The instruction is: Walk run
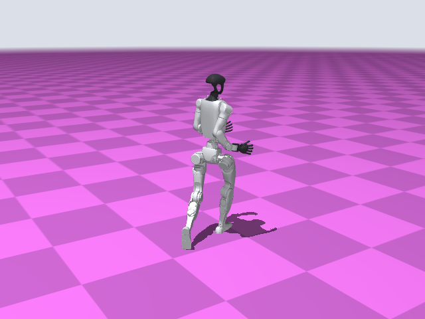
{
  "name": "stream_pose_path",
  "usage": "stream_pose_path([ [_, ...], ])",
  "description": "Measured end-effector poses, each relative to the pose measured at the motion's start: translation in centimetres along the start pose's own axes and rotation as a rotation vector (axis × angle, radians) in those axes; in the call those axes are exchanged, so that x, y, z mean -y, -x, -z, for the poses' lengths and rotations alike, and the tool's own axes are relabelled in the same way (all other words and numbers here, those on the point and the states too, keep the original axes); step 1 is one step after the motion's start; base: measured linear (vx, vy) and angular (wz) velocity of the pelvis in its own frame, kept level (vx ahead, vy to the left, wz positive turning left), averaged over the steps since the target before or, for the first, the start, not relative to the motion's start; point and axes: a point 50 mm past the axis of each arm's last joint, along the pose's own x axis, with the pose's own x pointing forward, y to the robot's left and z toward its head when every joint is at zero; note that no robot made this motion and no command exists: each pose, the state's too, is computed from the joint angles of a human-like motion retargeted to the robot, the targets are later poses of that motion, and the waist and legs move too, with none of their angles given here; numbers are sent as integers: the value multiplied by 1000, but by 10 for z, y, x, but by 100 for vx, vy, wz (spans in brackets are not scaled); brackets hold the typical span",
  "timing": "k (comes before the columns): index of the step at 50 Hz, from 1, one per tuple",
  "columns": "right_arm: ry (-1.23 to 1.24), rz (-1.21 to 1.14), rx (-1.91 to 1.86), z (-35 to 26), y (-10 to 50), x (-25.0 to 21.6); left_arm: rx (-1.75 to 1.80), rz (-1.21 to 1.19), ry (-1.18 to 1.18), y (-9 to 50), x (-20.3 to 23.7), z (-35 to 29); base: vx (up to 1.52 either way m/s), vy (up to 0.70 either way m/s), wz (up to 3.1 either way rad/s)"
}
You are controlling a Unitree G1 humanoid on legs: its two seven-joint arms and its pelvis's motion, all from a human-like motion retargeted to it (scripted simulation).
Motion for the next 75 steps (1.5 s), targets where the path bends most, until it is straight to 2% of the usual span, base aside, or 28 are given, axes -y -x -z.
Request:
stream_pose_path([
  [7,-213,-52,313,-73,-70,-14,-62,-213,75,47,10,34,92,-33,-170],
  [11,-111,-132,485,-112,-85,-10,-102,-284,56,79,8,33,118,-23,-274],
  [15,69,-202,516,-120,-90,-2,-159,-304,15,96,7,31,116,-17,-183],
  [20,193,-228,310,-76,-76,18,-177,-228,-27,71,7,33,128,-21,-25],
  [25,281,-196,33,-10,-31,38,-116,-83,-20,28,10,27,122,-28,2],
  [31,259,-220,-236,41,33,44,-1,3,-42,-20,3,4,106,-43,-34],
  [35,264,-226,-341,51,73,59,28,-21,-18,-19,1,2,120,-51,27],
  [38,302,-164,-355,52,80,63,3,-93,44,-2,-3,14,116,-57,37],
  [42,261,-7,-310,48,62,51,-44,-184,96,30,-7,27,138,-69,-106],
  [48,35,276,-12,5,-12,25,-132,-198,58,70,-16,23,166,-50,-180],
  [50,-51,303,130,-23,-49,21,-158,-175,61,70,-17,23,145,-82,-189],
  [52,-118,186,277,-58,-75,5,-159,-198,58,74,-20,19,136,-62,-211],
  [55,-120,35,486,-108,-96,4,-142,-244,0,87,-22,9,166,-65,-331],
  [59,140,-84,546,-124,-100,19,-180,-272,-26,102,-19,11,191,-85,-266],
  [62,416,-67,329,-78,-84,42,-190,-265,-39,98,-22,12,182,-105,-106],
  [65,537,-104,82,-19,-59,42,-114,-205,-99,66,-34,-6,212,-79,35],
  [68,563,-396,-239,47,0,34,13,-103,-165,31,-39,-43,161,-86,34],
  [70,588,-476,-515,83,61,60,55,2,-124,6,-33,-53,227,-96,-90],
  [73,500,-476,-758,99,131,84,77,45,-105,-13,-41,-60,194,-94,24],
  [75,418,-364,-789,98,152,89,84,-42,-113,-2,-48,-54,199,-132,-13],
])
